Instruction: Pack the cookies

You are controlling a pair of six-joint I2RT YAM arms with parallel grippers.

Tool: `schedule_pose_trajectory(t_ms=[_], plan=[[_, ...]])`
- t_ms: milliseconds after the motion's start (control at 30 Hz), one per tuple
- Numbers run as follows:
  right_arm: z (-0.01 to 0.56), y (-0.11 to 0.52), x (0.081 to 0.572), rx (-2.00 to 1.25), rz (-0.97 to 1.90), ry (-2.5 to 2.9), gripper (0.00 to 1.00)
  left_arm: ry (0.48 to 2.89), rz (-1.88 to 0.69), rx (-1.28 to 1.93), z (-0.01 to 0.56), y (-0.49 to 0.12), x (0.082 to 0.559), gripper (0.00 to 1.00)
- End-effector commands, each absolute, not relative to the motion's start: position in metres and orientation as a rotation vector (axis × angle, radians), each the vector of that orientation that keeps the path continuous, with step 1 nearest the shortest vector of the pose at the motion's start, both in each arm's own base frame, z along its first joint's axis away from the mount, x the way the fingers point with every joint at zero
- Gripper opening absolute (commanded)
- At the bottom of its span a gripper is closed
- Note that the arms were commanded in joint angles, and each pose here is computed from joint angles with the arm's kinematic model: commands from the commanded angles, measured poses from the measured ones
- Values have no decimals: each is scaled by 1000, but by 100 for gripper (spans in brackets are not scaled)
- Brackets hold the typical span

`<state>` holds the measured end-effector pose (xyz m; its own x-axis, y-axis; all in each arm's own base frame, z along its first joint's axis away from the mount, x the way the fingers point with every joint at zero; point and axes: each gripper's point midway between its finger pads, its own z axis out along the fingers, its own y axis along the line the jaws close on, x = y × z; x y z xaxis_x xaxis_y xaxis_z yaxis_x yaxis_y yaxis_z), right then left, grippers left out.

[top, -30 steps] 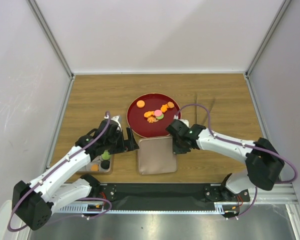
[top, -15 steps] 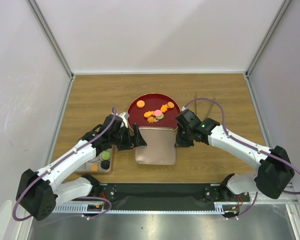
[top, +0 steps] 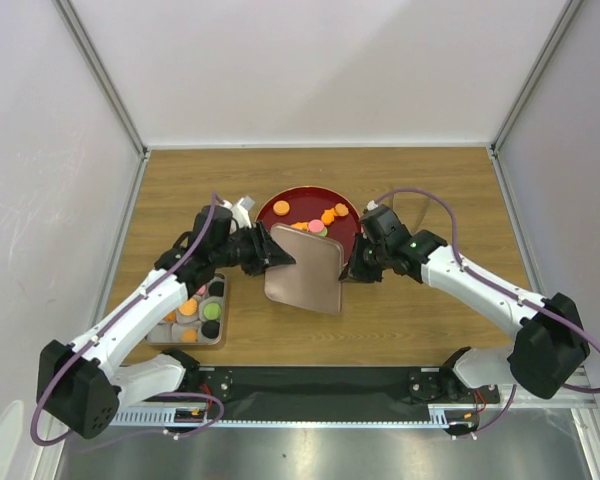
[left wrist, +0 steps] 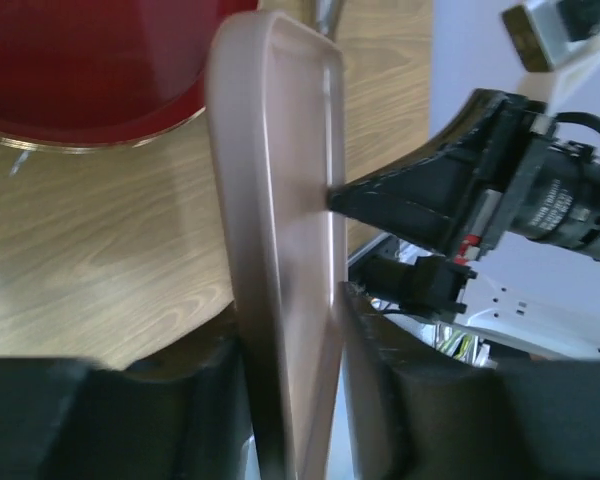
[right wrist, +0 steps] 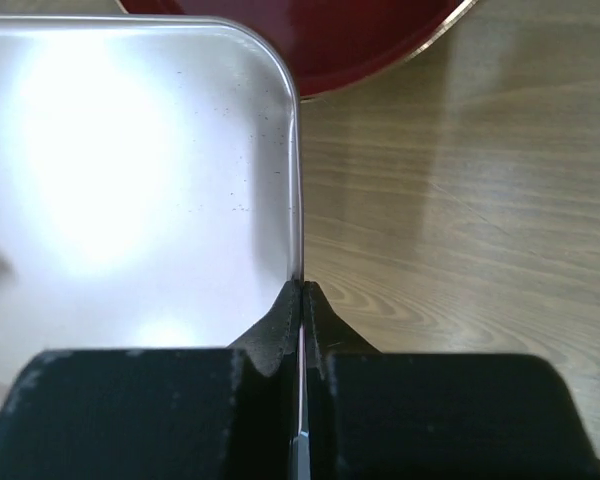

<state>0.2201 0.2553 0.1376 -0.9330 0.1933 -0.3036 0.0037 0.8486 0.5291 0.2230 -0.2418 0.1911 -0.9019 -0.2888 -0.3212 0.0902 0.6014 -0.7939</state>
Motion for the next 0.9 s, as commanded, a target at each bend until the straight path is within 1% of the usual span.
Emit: schedule_pose_trajectory(t_ms=[0, 33, 67, 133, 167, 200, 233, 300, 333, 367, 433, 533, 633, 700, 733, 767, 833, 867], plan=[[174, 276, 242, 129, 894, 2556, 0, 2333, -1332, -134, 227, -251, 230, 34], [174, 274, 241, 126, 887, 2562, 0, 2344, -1342, -157, 227, -252, 230, 30], [176, 274, 243, 100, 884, 2554, 0, 2339, -1350, -161, 230, -253, 231, 23], [177, 271, 246, 76, 868, 2554, 0, 2333, -1354, -185, 232, -254, 234, 18], [182, 270, 248, 66, 863, 2546, 2, 2330, -1348, -196, 235, -254, 236, 10], [182, 268, 249, 39, 848, 2548, 6, 2333, -1319, -223, 234, -252, 240, 5], [182, 265, 249, 28, 831, 2557, 14, 2360, -1294, -250, 231, -249, 239, 1], [186, 257, 254, -24, 767, 2521, 23, 2342, -1236, -277, 236, -244, 247, 0], [186, 250, 259, -24, 719, 2504, 30, 2363, -1203, -300, 233, -241, 247, 0], [190, 245, 261, -36, 695, 2482, 36, 2371, -1176, -321, 235, -238, 249, 0], [199, 236, 268, -66, 649, 2443, 44, 2416, -1126, -410, 230, -233, 250, 0], [228, 232, 274, -157, 617, 2321, 54, 2483, -1077, -590, 221, -229, 250, 0], [256, 232, 271, -293, 558, 2179, 59, 2583, -957, -762, 213, -222, 249, 0], [277, 241, 257, -395, 567, 2071, 60, 2653, -874, -865, 219, -216, 242, 0], [277, 241, 254, -419, 541, 2040, 62, 2696, -822, -902, 212, -216, 244, 0], [281, 242, 249, -470, 529, 1998, 63, 2705, -814, -914, 223, -217, 245, 0], [298, 254, 233, -541, 573, 1901, 63, 2787, -757, -970, 220, -215, 235, 0], [295, 259, 226, -579, 580, 1883, 64, 2813, -754, -984, 221, -219, 237, 0]])
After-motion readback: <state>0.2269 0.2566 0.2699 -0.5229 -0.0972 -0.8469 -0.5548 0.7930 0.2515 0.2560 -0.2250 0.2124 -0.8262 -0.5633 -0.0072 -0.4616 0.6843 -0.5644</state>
